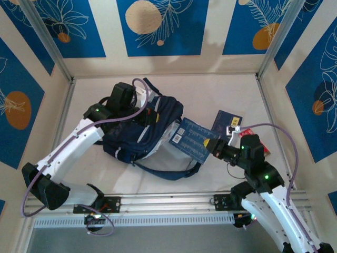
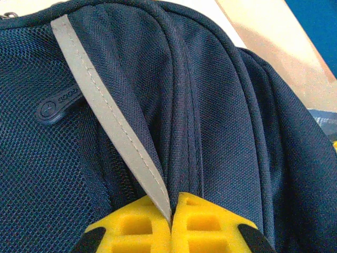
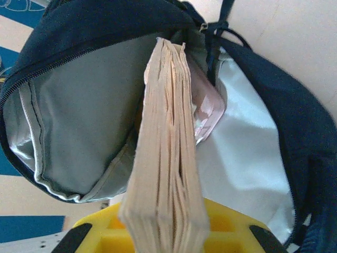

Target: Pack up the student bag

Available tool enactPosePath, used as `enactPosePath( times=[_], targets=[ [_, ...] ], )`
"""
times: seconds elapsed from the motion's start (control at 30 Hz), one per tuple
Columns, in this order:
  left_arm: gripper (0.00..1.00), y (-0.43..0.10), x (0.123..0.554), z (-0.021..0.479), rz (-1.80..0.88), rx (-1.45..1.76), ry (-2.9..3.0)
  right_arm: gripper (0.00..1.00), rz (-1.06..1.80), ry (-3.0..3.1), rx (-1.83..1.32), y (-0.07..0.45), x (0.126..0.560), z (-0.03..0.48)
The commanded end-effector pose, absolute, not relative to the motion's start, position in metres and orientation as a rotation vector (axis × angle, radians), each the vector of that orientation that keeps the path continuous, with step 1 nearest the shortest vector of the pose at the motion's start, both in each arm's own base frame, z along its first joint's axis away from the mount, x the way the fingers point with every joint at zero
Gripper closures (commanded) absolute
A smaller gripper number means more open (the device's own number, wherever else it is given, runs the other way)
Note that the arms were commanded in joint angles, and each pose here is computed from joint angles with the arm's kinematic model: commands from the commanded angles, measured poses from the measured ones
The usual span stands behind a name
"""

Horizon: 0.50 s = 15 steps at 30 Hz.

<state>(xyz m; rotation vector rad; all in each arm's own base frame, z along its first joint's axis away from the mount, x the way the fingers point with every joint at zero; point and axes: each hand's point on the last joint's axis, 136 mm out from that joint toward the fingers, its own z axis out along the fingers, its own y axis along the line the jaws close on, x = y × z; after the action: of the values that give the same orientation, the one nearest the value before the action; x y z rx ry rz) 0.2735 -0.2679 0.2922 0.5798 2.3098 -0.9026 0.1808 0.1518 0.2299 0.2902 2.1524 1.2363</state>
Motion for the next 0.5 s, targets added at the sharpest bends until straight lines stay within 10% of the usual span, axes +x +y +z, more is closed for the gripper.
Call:
enactPosePath(
  times=[0.0,0.47],
  targets=[
    [1.0,-0.276,0.277,0.363,-1.011,0.597,2.046,1.0,1.485,2.083,0.273,0.171,0.176,0.25],
    [1.0,-0.278,0.279,0.373,-1.063,0.584,2.005,1.0,1.692,2.052,0.274,0.21,0.197,0.247]
  ],
)
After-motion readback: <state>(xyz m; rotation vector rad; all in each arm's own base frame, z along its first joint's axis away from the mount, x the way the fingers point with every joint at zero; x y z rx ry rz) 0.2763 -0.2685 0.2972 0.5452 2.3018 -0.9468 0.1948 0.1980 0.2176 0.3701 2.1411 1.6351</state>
